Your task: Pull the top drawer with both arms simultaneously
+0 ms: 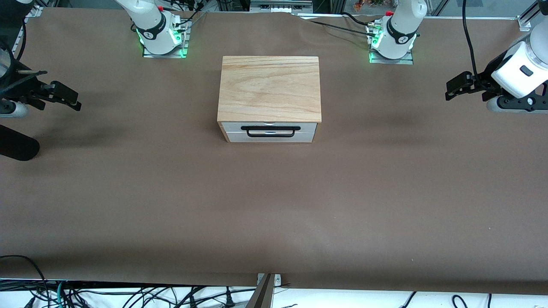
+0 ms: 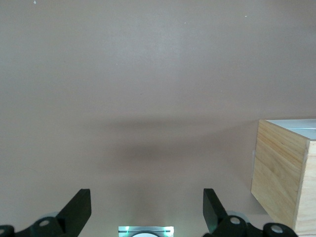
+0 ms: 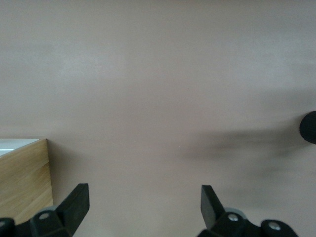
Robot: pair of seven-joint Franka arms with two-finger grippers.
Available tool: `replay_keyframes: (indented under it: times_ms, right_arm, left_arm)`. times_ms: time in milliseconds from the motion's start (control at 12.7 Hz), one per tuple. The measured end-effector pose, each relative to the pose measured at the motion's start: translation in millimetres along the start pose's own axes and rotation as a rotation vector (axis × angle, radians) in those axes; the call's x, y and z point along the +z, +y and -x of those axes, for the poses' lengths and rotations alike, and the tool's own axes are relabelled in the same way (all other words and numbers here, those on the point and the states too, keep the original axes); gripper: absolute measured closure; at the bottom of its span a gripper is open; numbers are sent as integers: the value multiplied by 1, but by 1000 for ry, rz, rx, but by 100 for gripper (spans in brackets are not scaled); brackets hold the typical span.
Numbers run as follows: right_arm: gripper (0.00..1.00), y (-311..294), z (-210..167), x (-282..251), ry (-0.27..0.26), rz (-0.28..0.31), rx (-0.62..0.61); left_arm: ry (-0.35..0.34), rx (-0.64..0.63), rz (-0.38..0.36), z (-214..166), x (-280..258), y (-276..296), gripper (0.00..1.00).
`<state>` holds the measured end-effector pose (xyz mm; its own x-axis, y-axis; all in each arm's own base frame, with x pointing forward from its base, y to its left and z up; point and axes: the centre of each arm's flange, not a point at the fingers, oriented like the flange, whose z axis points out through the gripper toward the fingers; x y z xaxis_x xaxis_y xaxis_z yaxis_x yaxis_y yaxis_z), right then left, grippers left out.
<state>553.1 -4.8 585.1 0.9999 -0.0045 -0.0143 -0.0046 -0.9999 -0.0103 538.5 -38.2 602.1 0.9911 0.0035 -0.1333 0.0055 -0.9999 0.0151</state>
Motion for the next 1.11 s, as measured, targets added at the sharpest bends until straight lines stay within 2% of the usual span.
replay_keyframes:
  times_ms: [632,1107]
  right_arm:
    - [0,-8,0,-1,0,0,-21]
    - [0,-8,4,0,-31,0,-21]
  left_arm:
    - [7,-2,1,-6,14,-1,0]
    - [28,-5,3,-16,41,-2,0]
